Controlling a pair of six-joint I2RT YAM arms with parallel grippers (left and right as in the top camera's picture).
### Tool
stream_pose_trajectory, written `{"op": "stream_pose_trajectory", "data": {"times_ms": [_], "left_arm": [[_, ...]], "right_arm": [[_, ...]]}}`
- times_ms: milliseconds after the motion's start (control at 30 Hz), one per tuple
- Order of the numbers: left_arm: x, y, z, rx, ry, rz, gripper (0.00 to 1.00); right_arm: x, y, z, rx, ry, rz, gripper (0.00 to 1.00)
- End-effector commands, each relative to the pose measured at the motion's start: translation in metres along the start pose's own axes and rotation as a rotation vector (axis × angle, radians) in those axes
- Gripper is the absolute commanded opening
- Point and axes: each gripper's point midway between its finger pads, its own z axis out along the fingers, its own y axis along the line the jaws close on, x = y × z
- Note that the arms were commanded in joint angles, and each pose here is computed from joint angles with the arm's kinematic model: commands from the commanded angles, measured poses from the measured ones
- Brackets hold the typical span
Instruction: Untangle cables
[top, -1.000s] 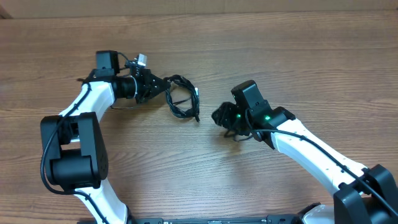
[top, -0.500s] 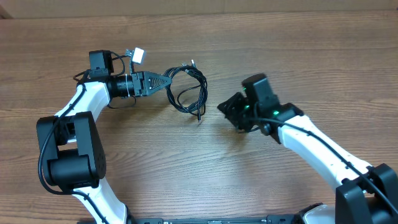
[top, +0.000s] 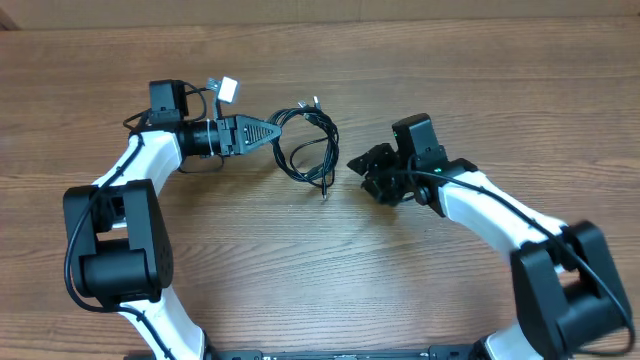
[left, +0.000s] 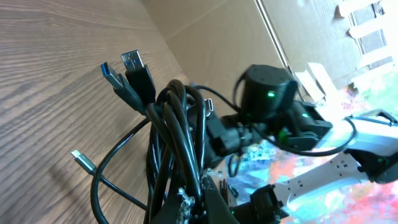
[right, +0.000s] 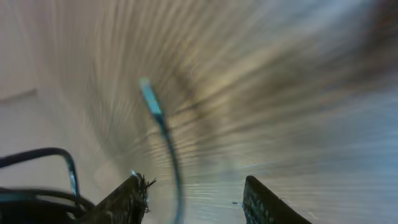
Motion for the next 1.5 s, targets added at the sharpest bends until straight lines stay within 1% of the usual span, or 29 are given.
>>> {"op": "stream_pose_trajectory", "data": {"times_ms": [0, 167, 333, 600, 700, 767, 900, 1033, 1267, 1300, 1367, 1467], "left_arm": [[0.002, -0.006, 0.003, 0.051, 0.003, 0.017, 0.04], [0.002, -0.006, 0.003, 0.051, 0.003, 0.017, 0.04], [0.002, -0.006, 0.003, 0.051, 0.003, 0.017, 0.04], [0.002, -0.006, 0.003, 0.051, 0.003, 0.016, 0.04], [0.002, -0.006, 0.003, 0.051, 0.003, 0.016, 0.04], [0.002, -0.006, 0.003, 0.051, 0.003, 0.016, 0.04], [0.002, -0.006, 0.003, 0.051, 0.003, 0.016, 0.04], [0.002, -0.006, 0.003, 0.051, 0.003, 0.016, 0.04], [0.002, -0.006, 0.003, 0.051, 0.003, 0.016, 0.04], [0.002, -0.006, 0.003, 0.051, 0.003, 0.017, 0.04], [0.002, -0.006, 0.003, 0.051, 0.003, 0.017, 0.04], [0.002, -0.007, 0.003, 0.051, 0.003, 0.017, 0.04]], "right_arm": [[0.02, 0.01, 0.018, -0.087, 0.158, -0.065, 0.49], [0.019, 0.013, 0.03, -0.131, 0.183, -0.091, 0.5], [0.011, 0.012, 0.033, -0.119, 0.139, -0.099, 0.48], [0.018, 0.011, 0.035, -0.11, 0.149, -0.109, 0.47], [0.02, 0.002, 0.038, -0.066, 0.138, -0.098, 0.44], [0.022, -0.003, 0.039, -0.042, 0.133, -0.094, 0.44], [0.023, 0.003, 0.04, -0.058, 0.125, -0.113, 0.43], [0.022, 0.002, 0.042, -0.048, 0.103, -0.119, 0.37], [0.027, 0.003, 0.047, -0.034, 0.078, -0.131, 0.37], [0.031, 0.004, 0.049, -0.032, 0.075, -0.142, 0.33], [0.035, 0.004, 0.051, -0.03, 0.074, -0.151, 0.28], [0.037, 0.003, 0.051, -0.024, 0.074, -0.155, 0.12]]}}
